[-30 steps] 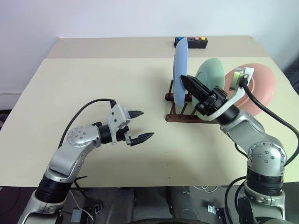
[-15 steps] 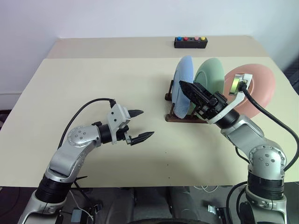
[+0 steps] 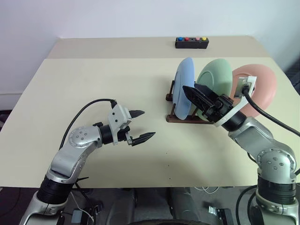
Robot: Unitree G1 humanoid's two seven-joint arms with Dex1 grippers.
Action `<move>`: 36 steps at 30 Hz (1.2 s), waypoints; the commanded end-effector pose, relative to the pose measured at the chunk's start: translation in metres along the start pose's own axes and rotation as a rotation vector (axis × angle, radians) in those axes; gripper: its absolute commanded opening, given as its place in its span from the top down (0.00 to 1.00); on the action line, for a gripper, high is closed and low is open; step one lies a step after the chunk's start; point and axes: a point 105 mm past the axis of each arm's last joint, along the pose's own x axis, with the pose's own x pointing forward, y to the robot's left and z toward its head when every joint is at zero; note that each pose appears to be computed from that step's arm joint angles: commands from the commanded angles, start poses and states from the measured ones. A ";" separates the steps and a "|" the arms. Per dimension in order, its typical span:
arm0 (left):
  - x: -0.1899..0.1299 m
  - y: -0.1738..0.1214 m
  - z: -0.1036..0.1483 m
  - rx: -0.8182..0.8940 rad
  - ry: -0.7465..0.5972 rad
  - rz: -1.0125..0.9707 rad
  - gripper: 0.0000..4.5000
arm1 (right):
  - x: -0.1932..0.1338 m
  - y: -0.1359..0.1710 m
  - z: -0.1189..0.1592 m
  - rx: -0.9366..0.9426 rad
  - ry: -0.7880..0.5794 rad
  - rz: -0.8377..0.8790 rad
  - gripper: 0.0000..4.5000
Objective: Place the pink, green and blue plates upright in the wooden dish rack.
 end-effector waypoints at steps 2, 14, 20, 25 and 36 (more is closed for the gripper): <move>0.000 0.000 0.012 0.049 -0.037 -0.002 0.00 | -0.007 0.023 0.018 -0.152 0.010 0.087 0.05; -0.001 0.002 0.013 0.048 -0.039 0.001 0.00 | -0.050 0.005 0.097 -0.511 -0.022 -0.054 0.34; 0.000 0.001 0.018 0.047 -0.069 -0.024 0.00 | -0.103 -0.056 0.140 -0.715 -0.017 -0.466 0.99; 0.004 -0.009 0.030 0.034 -0.104 -0.139 0.00 | -0.135 -0.073 0.151 -0.856 0.057 -0.633 0.99; 0.011 -0.020 0.031 0.064 -0.081 -0.230 0.00 | -0.135 -0.100 0.094 -0.835 0.287 -0.638 0.99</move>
